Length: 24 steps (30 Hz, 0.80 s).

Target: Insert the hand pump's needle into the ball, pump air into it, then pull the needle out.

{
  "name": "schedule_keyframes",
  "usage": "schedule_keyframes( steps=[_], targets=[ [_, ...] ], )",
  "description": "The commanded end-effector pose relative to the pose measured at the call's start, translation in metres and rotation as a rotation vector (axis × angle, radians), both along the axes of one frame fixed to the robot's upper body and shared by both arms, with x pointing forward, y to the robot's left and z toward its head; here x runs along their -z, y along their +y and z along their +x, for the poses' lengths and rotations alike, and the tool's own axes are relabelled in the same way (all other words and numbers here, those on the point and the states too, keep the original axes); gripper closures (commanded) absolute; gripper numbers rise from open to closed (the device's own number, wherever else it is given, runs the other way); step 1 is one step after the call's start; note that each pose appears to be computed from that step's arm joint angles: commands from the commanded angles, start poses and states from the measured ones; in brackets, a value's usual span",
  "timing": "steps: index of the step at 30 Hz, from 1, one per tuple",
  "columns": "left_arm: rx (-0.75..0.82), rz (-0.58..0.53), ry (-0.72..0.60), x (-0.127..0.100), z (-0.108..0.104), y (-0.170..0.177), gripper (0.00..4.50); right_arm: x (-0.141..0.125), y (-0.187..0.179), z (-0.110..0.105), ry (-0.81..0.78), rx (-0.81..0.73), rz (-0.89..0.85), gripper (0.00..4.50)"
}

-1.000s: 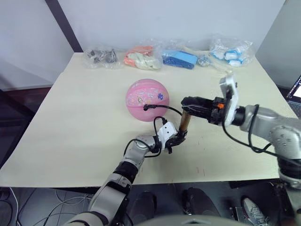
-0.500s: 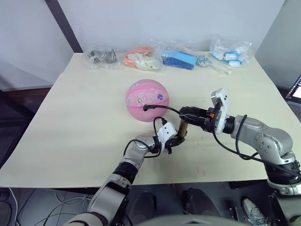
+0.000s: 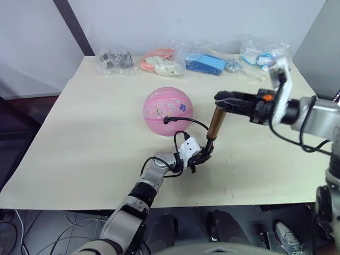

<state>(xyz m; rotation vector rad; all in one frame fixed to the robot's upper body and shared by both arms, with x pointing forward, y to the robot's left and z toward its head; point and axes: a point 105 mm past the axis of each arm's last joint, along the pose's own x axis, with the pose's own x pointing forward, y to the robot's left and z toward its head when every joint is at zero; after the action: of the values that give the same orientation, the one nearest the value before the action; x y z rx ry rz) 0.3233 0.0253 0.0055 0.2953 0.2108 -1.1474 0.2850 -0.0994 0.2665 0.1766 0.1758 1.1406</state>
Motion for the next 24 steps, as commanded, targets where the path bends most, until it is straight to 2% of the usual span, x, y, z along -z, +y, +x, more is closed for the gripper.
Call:
schedule_keyframes(
  steps=[1, 4, 6, 9, 14, 20, 24],
  targets=[
    [-0.047, 0.122, 0.183, 0.053, -0.023, 0.027, 3.44, -0.04, -0.01, -0.01, -0.126, 0.012, 0.064, 2.74],
    [-0.043, 0.123, 0.187, 0.055, -0.024, 0.027, 3.44, -0.045, -0.011, -0.011, -0.133, 0.018, 0.074, 2.74],
    [-0.041, 0.123, 0.189, 0.055, -0.025, 0.027, 3.44, -0.038, -0.009, -0.009, -0.117, 0.023, 0.06, 2.74],
    [-0.04, 0.124, 0.189, 0.055, -0.024, 0.026, 3.44, -0.01, -0.004, -0.004, -0.043, 0.035, 0.023, 2.74],
    [-0.041, 0.122, 0.188, 0.054, -0.023, 0.026, 3.44, 0.055, 0.0, 0.003, 0.101, 0.067, -0.033, 2.74],
    [-0.045, 0.124, 0.19, 0.055, -0.024, 0.028, 3.44, 0.121, 0.006, 0.002, 0.224, 0.073, -0.096, 2.74],
    [-0.049, 0.123, 0.189, 0.054, -0.024, 0.028, 3.44, 0.154, 0.015, -0.005, 0.281, 0.055, -0.122, 2.74]
  ],
)
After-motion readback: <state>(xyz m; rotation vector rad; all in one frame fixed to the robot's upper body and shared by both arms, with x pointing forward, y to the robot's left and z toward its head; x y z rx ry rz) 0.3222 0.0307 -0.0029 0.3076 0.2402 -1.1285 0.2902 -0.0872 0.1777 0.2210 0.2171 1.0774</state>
